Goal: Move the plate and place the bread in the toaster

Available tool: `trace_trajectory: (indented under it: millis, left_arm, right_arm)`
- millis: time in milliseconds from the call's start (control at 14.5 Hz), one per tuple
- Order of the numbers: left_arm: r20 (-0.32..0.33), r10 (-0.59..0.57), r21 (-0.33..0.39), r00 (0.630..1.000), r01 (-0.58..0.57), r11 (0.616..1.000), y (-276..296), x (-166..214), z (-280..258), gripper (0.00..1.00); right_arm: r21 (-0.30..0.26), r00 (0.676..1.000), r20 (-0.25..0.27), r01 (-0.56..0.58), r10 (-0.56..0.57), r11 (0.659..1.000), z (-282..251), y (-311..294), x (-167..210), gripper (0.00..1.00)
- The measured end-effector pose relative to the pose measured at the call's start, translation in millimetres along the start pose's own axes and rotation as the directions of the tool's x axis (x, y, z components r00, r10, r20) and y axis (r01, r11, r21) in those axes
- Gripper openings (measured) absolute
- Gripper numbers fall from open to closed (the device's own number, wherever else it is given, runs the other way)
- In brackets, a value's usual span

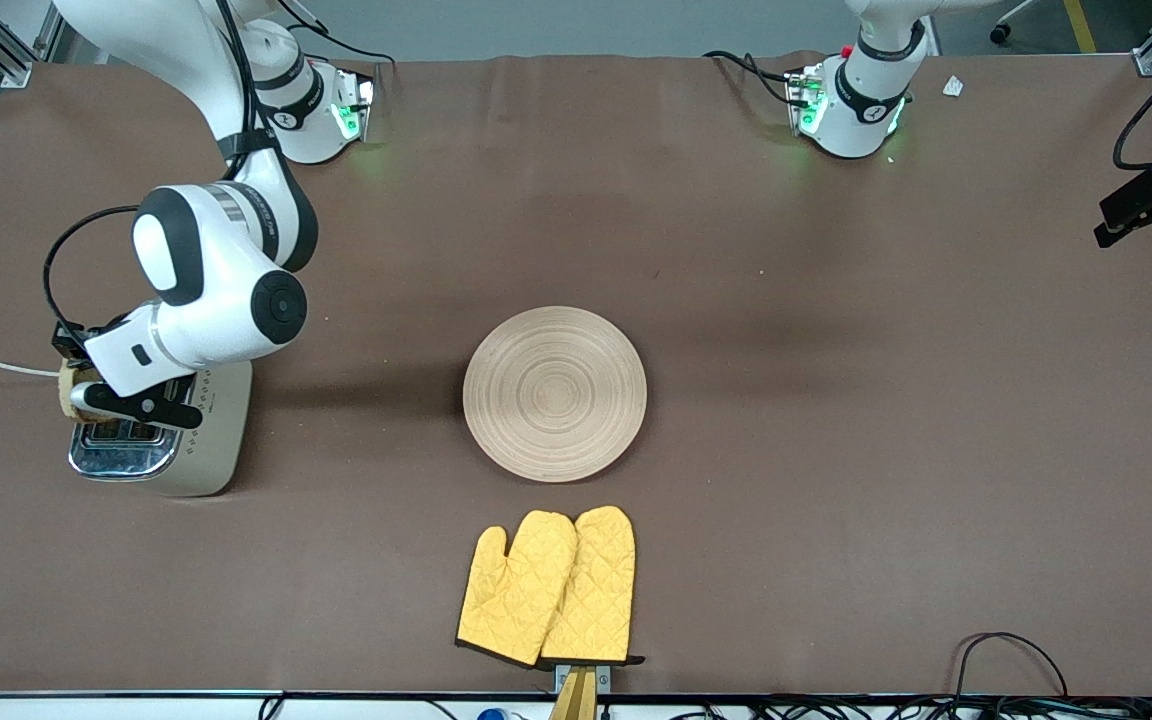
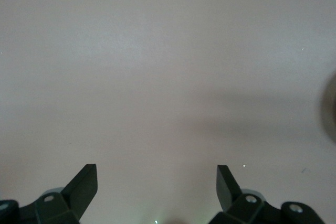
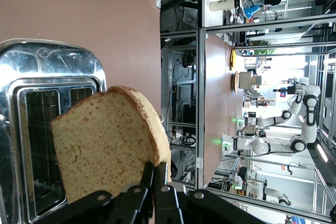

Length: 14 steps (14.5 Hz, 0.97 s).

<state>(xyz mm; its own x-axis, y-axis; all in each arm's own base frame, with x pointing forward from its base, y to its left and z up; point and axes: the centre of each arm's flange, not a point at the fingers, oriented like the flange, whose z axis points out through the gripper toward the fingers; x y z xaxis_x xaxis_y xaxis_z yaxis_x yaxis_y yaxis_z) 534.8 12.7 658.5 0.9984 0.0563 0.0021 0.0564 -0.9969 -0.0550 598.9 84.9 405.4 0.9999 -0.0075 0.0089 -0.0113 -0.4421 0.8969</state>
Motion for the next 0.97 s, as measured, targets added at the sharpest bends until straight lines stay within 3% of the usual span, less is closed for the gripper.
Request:
trace_trajectory:
  millis: [967]
  left_arm:
    - [0.023,0.018,-0.002,1.000,-0.018,1.000,9,11,14,1.00]
  right_arm:
    - [0.005,0.998,-0.052,0.021,-0.021,1.000,-24,-18,2,0.03]
